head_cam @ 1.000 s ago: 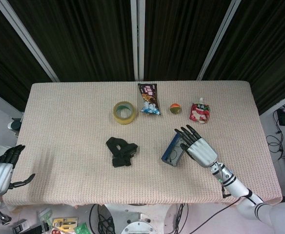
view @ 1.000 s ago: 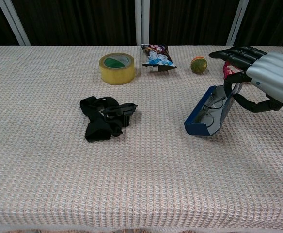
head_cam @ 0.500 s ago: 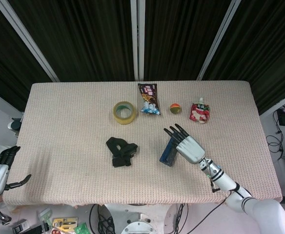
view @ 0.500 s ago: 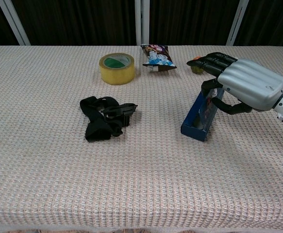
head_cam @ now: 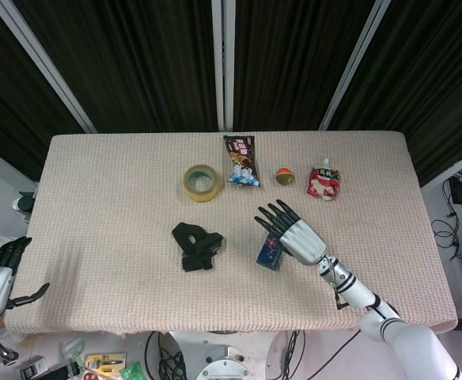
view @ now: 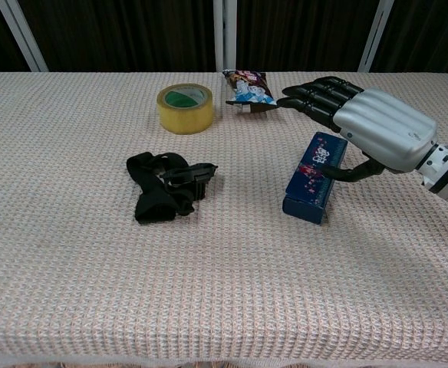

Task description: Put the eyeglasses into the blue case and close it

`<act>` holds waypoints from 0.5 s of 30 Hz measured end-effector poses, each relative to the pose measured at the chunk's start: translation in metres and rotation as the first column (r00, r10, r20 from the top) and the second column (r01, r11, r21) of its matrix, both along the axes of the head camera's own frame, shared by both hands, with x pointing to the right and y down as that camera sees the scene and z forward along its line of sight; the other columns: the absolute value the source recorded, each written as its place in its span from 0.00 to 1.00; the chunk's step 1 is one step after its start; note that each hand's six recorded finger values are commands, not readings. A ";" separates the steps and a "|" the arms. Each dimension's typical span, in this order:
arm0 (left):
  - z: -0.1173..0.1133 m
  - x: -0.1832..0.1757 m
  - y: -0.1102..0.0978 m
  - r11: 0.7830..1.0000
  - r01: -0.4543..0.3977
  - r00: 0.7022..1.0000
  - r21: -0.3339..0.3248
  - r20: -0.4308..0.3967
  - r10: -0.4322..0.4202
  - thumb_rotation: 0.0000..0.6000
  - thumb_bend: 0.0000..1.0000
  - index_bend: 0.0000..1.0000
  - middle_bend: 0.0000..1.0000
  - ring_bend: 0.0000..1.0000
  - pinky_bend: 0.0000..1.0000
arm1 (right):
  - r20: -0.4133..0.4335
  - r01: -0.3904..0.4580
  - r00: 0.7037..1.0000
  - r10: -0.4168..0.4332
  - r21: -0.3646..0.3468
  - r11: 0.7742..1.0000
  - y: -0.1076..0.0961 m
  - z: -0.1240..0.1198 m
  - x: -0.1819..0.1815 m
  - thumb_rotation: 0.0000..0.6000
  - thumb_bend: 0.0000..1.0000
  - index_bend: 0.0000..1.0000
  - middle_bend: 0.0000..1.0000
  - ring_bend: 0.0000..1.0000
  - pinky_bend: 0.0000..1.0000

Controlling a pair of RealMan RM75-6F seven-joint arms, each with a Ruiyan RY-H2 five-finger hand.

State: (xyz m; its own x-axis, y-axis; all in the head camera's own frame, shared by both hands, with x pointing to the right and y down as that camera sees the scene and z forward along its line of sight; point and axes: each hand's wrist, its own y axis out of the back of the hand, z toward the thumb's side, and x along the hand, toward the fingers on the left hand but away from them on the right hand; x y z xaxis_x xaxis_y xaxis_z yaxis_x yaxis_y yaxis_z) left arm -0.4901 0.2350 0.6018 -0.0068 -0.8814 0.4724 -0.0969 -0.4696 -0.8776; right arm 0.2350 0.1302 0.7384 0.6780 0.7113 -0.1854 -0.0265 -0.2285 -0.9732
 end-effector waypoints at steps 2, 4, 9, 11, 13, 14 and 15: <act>-0.001 0.000 0.000 1.000 -0.001 1.000 0.003 0.000 0.001 0.64 0.18 0.05 0.08 0.09 0.24 | 0.009 -0.006 1.000 0.006 0.009 1.000 -0.001 -0.003 0.001 1.00 0.19 0.00 0.00 0.00 0.00; -0.001 0.001 -0.001 1.000 -0.001 1.000 0.005 0.001 0.001 0.64 0.18 0.05 0.08 0.09 0.24 | 0.019 -0.015 1.000 0.015 0.022 1.000 -0.003 -0.006 0.004 1.00 0.19 0.00 0.00 0.00 0.00; -0.004 0.004 -0.003 1.000 -0.011 1.000 0.012 0.001 0.011 0.64 0.18 0.05 0.08 0.09 0.24 | 0.050 -0.081 0.996 0.077 0.083 0.993 -0.010 -0.028 0.032 1.00 0.19 0.00 0.00 0.00 0.00; -0.004 0.006 -0.004 1.000 -0.016 1.000 0.016 -0.001 0.016 0.64 0.18 0.05 0.08 0.09 0.24 | 0.053 -0.123 0.992 0.118 0.094 0.988 -0.012 -0.038 0.053 1.00 0.19 0.00 0.00 0.00 0.00; -0.005 0.008 -0.005 1.000 -0.022 1.000 0.021 -0.003 0.023 0.64 0.18 0.05 0.08 0.09 0.24 | 0.061 -0.183 0.982 0.178 0.082 0.980 -0.010 -0.047 0.075 1.00 0.21 0.00 0.00 0.00 0.00; -0.006 0.010 -0.006 0.999 -0.027 1.000 0.025 -0.003 0.027 0.64 0.18 0.05 0.08 0.09 0.24 | 0.066 -0.212 0.976 0.207 0.072 0.975 -0.009 -0.050 0.085 1.00 0.21 0.00 0.00 0.00 0.00; -0.006 0.012 -0.006 0.999 -0.031 1.000 0.027 -0.003 0.031 0.64 0.18 0.05 0.08 0.09 0.24 | 0.071 -0.242 0.969 0.238 0.059 0.968 -0.008 -0.054 0.095 1.00 0.21 0.00 0.00 0.00 0.00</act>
State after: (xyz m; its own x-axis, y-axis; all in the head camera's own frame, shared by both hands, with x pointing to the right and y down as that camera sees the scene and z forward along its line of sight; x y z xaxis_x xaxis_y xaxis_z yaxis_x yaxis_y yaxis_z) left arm -0.4785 0.2289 0.5954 0.0225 -0.8937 0.4481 -0.0858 -0.4483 -0.8897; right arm 0.3297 0.1221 0.6840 0.4943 0.8641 -0.0945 0.0826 -0.1549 -0.9845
